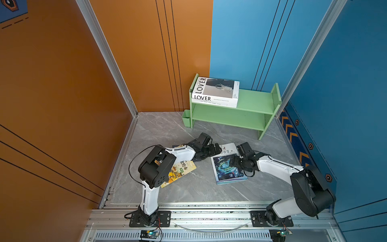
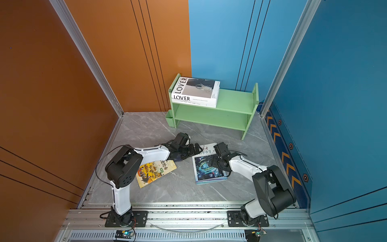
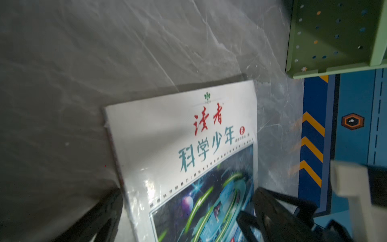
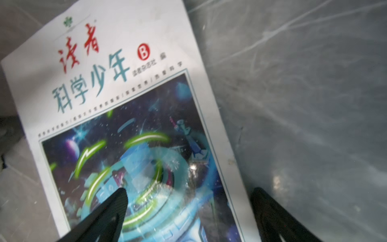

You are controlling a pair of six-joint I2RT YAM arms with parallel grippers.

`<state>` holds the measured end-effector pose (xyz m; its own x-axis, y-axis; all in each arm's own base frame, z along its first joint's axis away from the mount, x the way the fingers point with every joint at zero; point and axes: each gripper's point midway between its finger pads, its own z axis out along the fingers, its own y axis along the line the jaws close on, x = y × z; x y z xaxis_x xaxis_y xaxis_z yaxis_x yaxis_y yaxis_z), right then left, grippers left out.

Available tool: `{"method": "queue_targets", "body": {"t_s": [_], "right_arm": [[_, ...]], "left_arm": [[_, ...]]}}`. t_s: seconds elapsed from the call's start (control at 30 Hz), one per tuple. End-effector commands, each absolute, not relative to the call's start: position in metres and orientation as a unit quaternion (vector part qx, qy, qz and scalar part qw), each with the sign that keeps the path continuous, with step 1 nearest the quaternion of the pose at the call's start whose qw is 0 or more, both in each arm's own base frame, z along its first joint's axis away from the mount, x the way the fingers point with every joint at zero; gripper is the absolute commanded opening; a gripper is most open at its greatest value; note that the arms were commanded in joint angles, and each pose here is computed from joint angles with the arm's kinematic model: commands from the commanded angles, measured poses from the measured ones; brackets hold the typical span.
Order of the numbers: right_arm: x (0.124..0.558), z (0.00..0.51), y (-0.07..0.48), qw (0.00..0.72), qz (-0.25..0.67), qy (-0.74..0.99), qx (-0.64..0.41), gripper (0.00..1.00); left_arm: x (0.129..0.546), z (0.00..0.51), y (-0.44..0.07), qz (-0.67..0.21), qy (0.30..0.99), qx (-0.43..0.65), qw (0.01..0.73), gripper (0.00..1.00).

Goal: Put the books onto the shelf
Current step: 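Grasp the science magazine's edges with both grippers and lift it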

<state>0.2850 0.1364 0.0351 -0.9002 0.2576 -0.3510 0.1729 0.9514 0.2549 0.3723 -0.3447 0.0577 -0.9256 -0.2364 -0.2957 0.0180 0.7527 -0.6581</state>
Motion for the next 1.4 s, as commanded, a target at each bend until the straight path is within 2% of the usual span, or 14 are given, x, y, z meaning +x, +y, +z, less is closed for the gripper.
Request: {"method": "queue_targets", "body": {"t_s": [0.0, 0.17, 0.37, 0.67, 0.8, 0.93, 1.13, 1.27, 1.37], "right_arm": [[0.28, 0.046, 0.129, 0.213, 0.104, 0.961, 0.145, 0.96], [0.285, 0.052, 0.109, 0.237, 0.082, 0.954, 0.163, 0.95], [0.295, 0.043, 0.111, 0.237, 0.067, 0.959, 0.144, 0.94], [0.3, 0.018, 0.117, 0.215, 0.013, 0.97, 0.115, 0.89], [0.297, 0.012, 0.124, 0.202, -0.028, 0.976, 0.081, 0.87], [0.296, 0.006, 0.136, 0.191, -0.034, 0.979, 0.059, 0.83], [0.298, 0.005, 0.156, 0.19, 0.014, 0.98, 0.061, 0.83], [0.302, 0.007, 0.168, 0.191, 0.069, 0.977, 0.07, 0.83], [0.304, 0.009, 0.177, 0.191, 0.119, 0.971, 0.084, 0.83]], "left_arm": [[0.372, 0.058, -0.334, -0.329, 0.924, -0.052, 0.185, 1.0], [0.348, 0.052, -0.31, -0.297, 0.937, -0.06, 0.175, 1.0], [0.312, 0.042, -0.31, -0.286, 0.943, -0.07, 0.153, 0.98], [0.293, 0.015, -0.329, -0.279, 0.945, -0.095, 0.14, 0.97], [0.3, 0.016, -0.344, -0.328, 0.929, -0.103, 0.137, 0.95], [0.311, 0.044, -0.362, -0.41, 0.894, -0.096, 0.155, 0.91], [0.322, 0.104, -0.361, -0.489, 0.843, -0.081, 0.207, 0.88], [0.321, 0.126, -0.363, -0.553, 0.803, -0.082, 0.208, 0.76], [0.319, 0.122, -0.366, -0.576, 0.788, -0.097, 0.197, 0.71]]}}
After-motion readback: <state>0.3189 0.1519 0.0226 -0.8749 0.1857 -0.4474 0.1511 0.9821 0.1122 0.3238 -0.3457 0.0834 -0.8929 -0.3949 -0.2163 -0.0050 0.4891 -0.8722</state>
